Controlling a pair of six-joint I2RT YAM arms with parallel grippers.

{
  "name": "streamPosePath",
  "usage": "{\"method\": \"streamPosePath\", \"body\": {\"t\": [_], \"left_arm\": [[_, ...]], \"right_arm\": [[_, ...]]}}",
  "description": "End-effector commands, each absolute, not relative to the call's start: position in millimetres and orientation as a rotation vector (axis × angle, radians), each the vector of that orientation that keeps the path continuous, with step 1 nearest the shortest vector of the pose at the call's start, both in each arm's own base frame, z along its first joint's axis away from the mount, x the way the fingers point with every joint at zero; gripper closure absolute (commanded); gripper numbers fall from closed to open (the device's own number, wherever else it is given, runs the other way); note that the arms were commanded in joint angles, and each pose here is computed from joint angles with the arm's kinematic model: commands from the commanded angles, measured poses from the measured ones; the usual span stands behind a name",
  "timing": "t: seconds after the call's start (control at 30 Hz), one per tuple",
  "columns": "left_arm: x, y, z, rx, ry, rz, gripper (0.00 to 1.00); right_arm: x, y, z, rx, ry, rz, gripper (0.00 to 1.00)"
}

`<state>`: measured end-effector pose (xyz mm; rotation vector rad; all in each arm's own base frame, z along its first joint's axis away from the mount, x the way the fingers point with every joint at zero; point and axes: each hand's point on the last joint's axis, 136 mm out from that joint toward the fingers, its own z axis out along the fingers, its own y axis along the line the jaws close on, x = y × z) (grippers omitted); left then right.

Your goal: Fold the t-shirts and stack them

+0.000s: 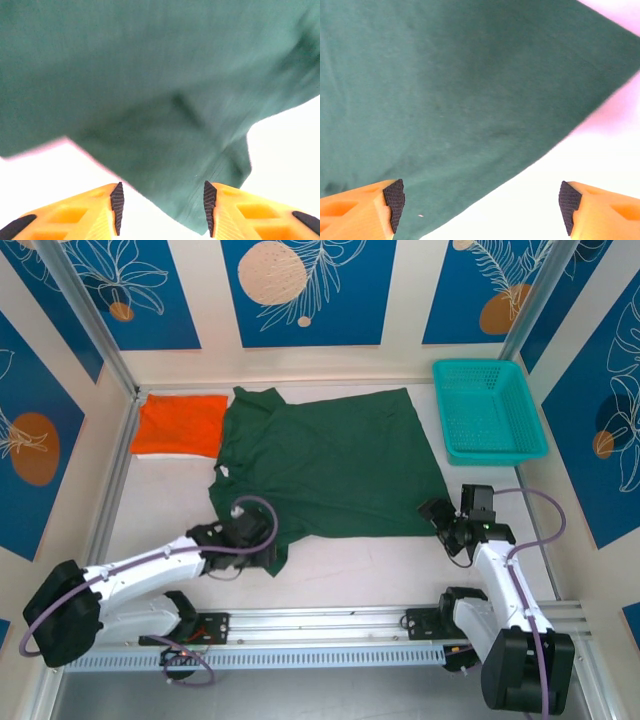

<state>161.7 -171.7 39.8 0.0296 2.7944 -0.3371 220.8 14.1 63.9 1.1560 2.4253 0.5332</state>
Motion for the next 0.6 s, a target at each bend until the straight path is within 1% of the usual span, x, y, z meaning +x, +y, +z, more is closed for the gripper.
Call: {"method": "streamPosePath", "body": {"t": [0.0, 0.1, 0.3, 0.47, 0.5, 0.57], "left_arm": [[148, -190, 36, -0.038, 2.814, -0.428, 0.55], [142, -189, 28, 0.034, 2.824, -0.325, 0.56], [145, -207, 34, 0.223, 2.784, -0.263, 0.56], [148, -217, 29, 0.396, 2.773, -0.093, 0.56], [147, -219, 26, 0.42, 2.777, -0.064, 0.58], [146, -217, 19, 0.455, 2.785, 0.015, 0.65]], "right_arm": [[211, 6, 53, 1.186, 2.45, 0.456, 0.18], [213, 7, 55, 1.183, 2.442, 0.47, 0.19], [210, 6, 55, 1.191, 2.448, 0.453, 0.2], [208, 1, 58, 1.208, 2.439, 0.421, 0.2], [208, 1, 59, 1.209, 2.439, 0.422, 0.2], [208, 0, 61, 1.218, 2.434, 0.422, 0.2]]}}
